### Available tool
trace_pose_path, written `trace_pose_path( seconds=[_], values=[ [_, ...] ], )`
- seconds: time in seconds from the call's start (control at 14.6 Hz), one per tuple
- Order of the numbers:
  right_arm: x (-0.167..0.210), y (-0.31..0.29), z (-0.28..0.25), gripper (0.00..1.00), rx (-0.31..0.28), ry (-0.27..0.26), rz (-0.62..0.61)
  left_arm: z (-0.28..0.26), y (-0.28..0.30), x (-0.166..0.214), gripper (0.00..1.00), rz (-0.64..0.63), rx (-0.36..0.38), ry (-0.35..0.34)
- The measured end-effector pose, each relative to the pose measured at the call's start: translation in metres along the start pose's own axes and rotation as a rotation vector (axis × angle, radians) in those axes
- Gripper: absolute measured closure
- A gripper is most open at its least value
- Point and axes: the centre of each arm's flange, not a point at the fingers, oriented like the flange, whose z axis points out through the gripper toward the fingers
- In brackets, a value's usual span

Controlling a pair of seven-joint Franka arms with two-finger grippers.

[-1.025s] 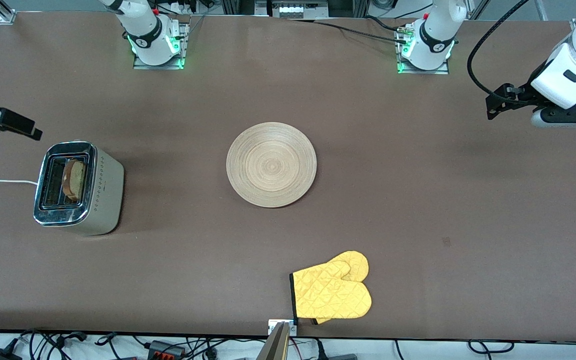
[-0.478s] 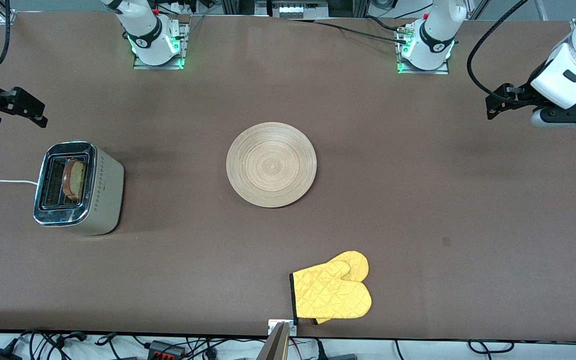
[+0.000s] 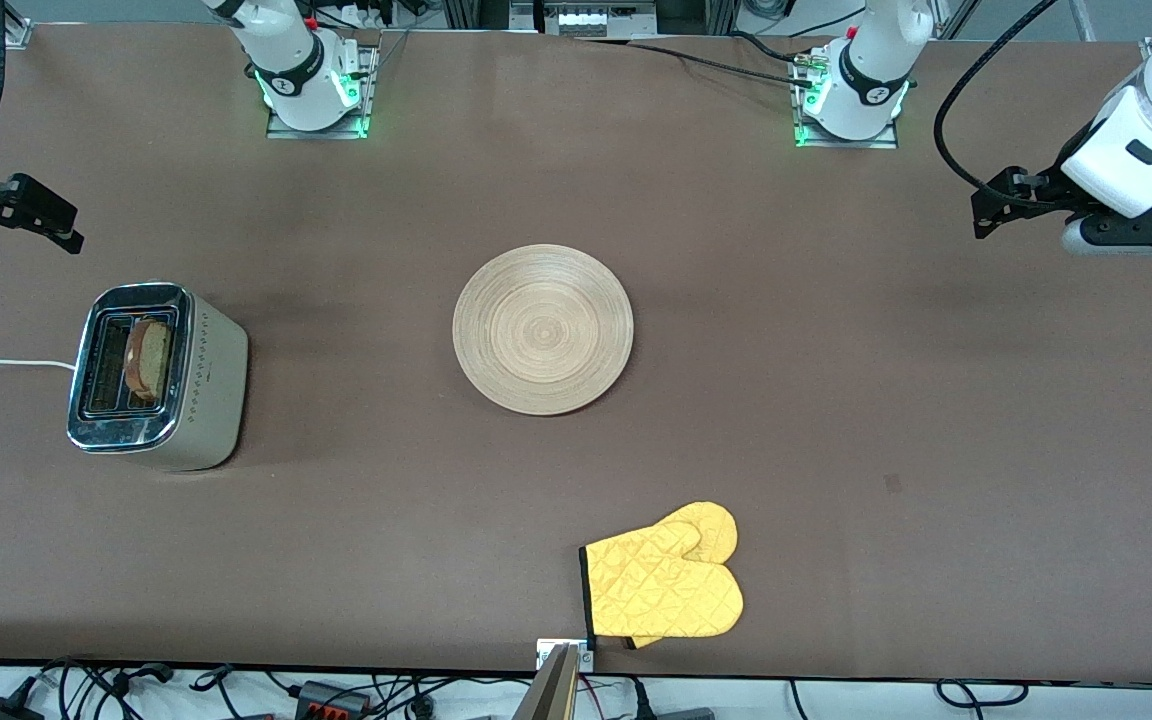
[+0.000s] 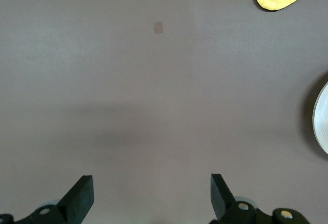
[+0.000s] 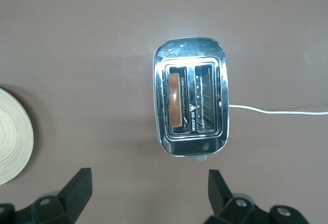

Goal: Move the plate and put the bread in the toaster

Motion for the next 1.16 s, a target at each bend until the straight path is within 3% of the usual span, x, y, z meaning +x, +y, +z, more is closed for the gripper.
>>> trace_pose_path(
  seconds=[1.16],
  values=[
    [0.005,0.0,0.021,0.0,0.004,-0.055,0.012,0.0,0.0,0.0,0.0,0.0,0.0,-0.001]
  ],
)
